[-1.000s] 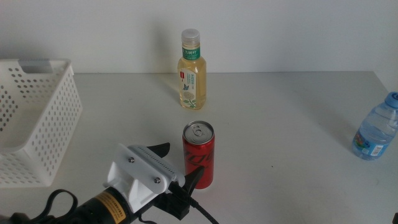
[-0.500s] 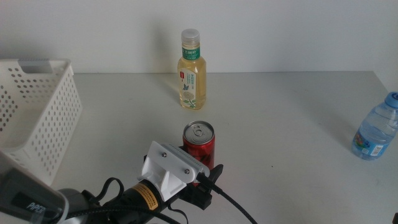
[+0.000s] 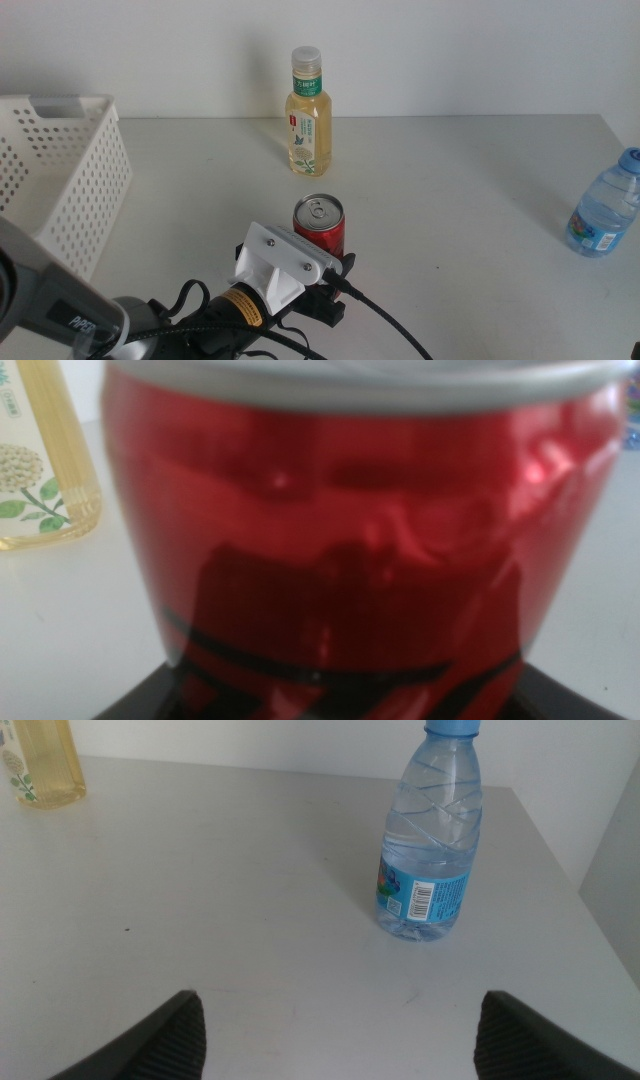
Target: Use arms to grab the bottles and put them into the dustbin to the left of the table.
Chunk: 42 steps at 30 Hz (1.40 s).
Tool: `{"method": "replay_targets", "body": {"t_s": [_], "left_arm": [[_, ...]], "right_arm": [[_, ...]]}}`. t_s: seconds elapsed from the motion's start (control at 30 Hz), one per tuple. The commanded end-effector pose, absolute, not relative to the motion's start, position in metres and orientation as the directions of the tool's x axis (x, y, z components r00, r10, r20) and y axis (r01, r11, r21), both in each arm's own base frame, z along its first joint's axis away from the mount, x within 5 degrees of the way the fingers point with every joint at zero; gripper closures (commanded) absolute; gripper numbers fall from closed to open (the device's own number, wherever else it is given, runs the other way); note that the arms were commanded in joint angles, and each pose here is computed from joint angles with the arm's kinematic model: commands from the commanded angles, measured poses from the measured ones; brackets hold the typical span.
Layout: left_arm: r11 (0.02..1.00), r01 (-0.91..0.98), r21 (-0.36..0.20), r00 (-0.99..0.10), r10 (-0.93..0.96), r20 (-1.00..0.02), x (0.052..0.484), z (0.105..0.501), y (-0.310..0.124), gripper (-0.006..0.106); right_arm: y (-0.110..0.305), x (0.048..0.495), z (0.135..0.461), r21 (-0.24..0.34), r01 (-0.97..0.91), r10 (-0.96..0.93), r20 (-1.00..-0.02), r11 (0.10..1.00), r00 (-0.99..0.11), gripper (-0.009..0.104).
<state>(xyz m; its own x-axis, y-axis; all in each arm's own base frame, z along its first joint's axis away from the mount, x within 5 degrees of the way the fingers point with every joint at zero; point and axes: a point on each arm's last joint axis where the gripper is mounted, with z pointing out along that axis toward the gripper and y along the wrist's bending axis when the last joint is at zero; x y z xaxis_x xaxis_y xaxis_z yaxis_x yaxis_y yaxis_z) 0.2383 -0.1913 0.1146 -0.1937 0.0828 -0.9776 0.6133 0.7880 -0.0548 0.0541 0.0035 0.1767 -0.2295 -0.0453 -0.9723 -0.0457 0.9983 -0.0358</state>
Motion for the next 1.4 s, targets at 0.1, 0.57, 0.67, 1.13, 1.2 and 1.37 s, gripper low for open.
{"method": "replay_targets", "body": {"t_s": [0.1,0.57,0.67,1.13,1.2,1.37], "left_arm": [[0.787,0.609,-0.095,-0.046,-0.085,-0.995,0.243,0.145,-0.193,0.076],[0.811,0.548,-0.203,-0.197,-0.110,-0.974,0.237,0.211,-0.178,0.102],[0.837,0.503,-0.216,-0.286,-0.075,-0.955,0.241,0.239,-0.167,0.102],[0.974,0.212,-0.086,-0.750,0.105,-0.653,0.284,0.344,-0.084,0.102],[0.984,0.168,-0.062,-0.785,0.096,-0.612,0.289,0.355,-0.063,0.102],[0.998,0.058,-0.018,-0.815,0.037,-0.579,0.303,0.378,-0.014,0.102]], "right_arm": [[0.002,0.054,0.188,-0.057,-0.026,-0.060,-0.990,0.998,-0.126,0.017],[0.002,0.054,0.188,-0.057,-0.026,-0.060,-0.990,0.998,-0.126,0.017],[0.002,0.054,0.188,-0.057,-0.026,-0.060,-0.990,0.998,-0.126,0.017],[0.002,0.054,0.188,-0.057,-0.026,-0.060,-0.990,0.998,-0.126,0.017],[0.002,0.054,0.188,-0.057,-0.026,-0.060,-0.990,0.998,-0.126,0.017],[0.002,0.054,0.188,-0.057,-0.026,-0.060,-0.990,0.998,-0.126,0.017]]}}
